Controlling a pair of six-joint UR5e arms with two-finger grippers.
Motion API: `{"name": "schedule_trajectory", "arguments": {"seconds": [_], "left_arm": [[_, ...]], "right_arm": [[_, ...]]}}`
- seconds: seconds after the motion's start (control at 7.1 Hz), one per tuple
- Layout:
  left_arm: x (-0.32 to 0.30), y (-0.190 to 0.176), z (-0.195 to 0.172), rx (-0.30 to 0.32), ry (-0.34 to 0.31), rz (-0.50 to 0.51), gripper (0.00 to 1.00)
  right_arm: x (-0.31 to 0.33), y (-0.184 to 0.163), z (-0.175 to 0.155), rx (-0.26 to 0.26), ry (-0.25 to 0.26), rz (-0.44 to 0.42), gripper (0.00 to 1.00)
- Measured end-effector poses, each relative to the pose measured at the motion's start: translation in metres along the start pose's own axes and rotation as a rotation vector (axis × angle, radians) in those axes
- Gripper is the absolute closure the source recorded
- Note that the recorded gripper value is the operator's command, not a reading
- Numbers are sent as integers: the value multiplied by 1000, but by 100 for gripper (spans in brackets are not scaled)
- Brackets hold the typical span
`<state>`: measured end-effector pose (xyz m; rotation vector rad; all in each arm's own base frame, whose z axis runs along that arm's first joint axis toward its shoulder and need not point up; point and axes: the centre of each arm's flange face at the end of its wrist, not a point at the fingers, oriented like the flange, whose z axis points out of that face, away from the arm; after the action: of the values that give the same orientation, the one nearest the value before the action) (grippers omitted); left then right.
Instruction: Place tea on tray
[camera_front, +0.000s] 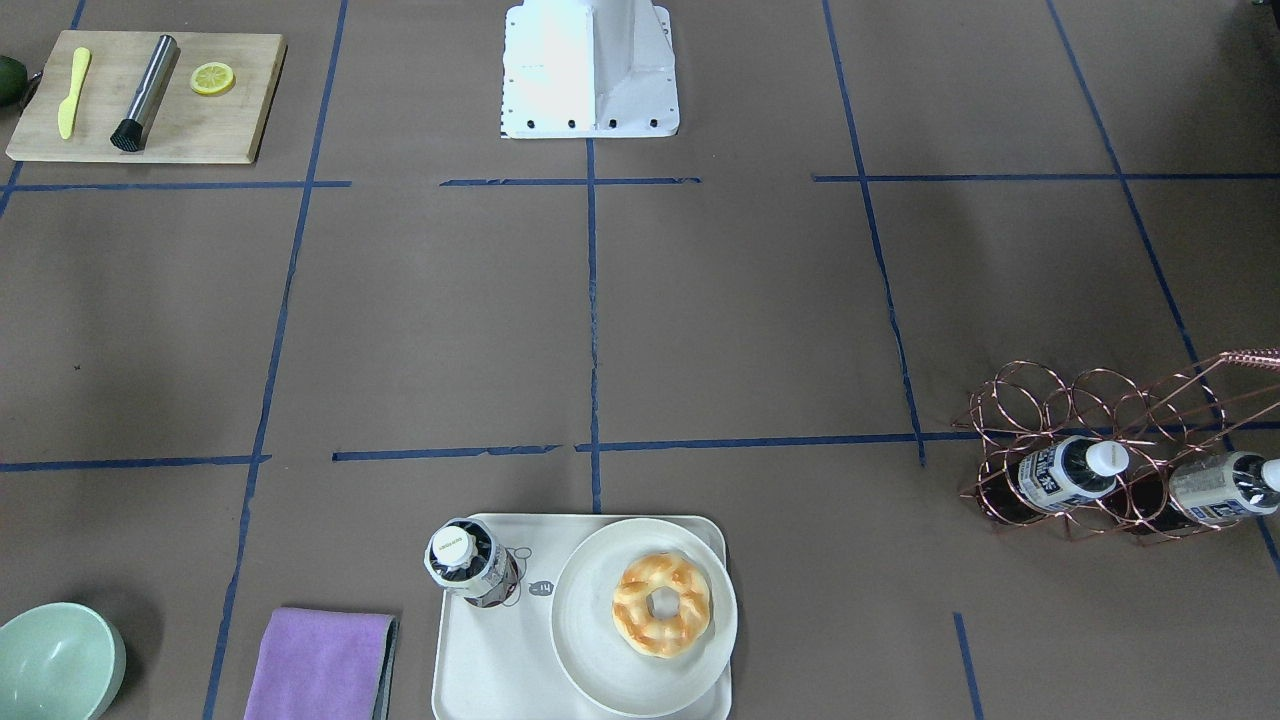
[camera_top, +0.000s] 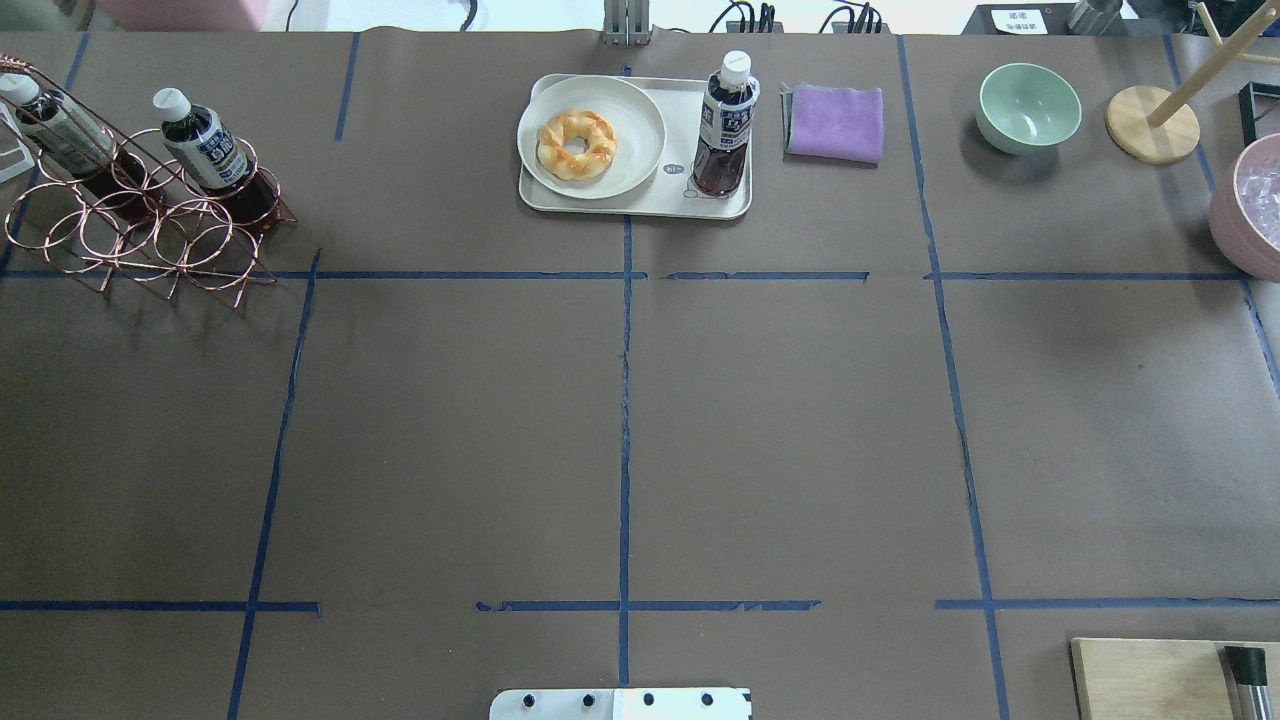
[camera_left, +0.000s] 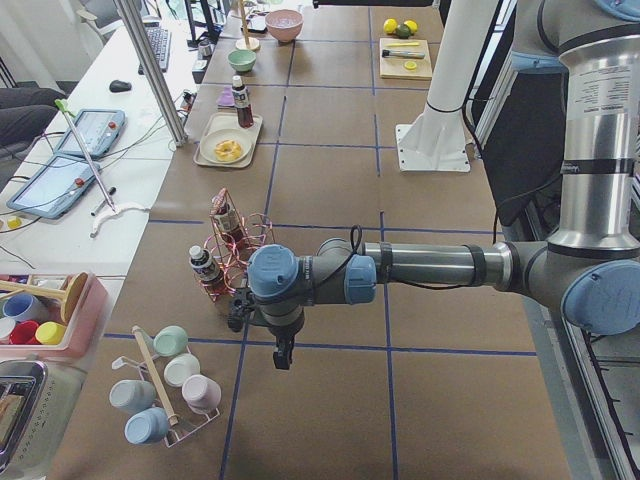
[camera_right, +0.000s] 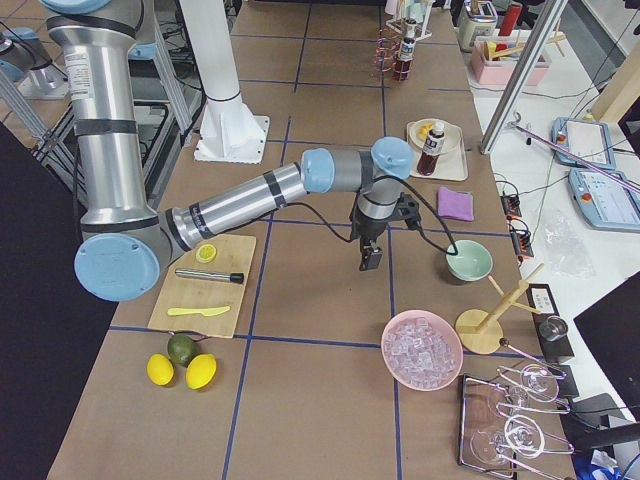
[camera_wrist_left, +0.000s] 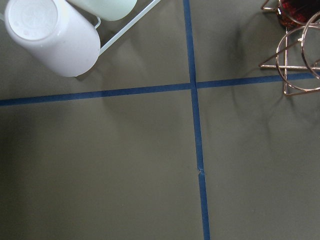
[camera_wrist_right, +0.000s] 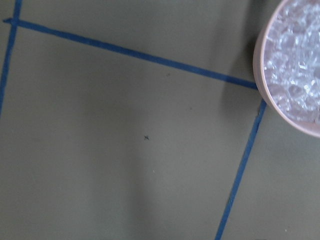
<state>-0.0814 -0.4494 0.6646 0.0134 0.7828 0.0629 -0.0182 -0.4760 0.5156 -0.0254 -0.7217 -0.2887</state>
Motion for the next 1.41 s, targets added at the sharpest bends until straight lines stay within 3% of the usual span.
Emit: {"name": "schedule_trajectory", "arguments": {"seconds": [0.28,0.7,1.13,1.41], "left_arm": [[1,6,1,-1,-1,1,0],[10,4,-9,17,-4,20,0],[11,5,-10,19,-4,22,0],[11,5,-9,18,-3,22,0]], "right_arm": [[40,60,34,9,-16,11,2],[91,130,61,11,-32,116,1],[104,152,68,13,-31,140,0],[112,160,79,46,-23,123,0]]}}
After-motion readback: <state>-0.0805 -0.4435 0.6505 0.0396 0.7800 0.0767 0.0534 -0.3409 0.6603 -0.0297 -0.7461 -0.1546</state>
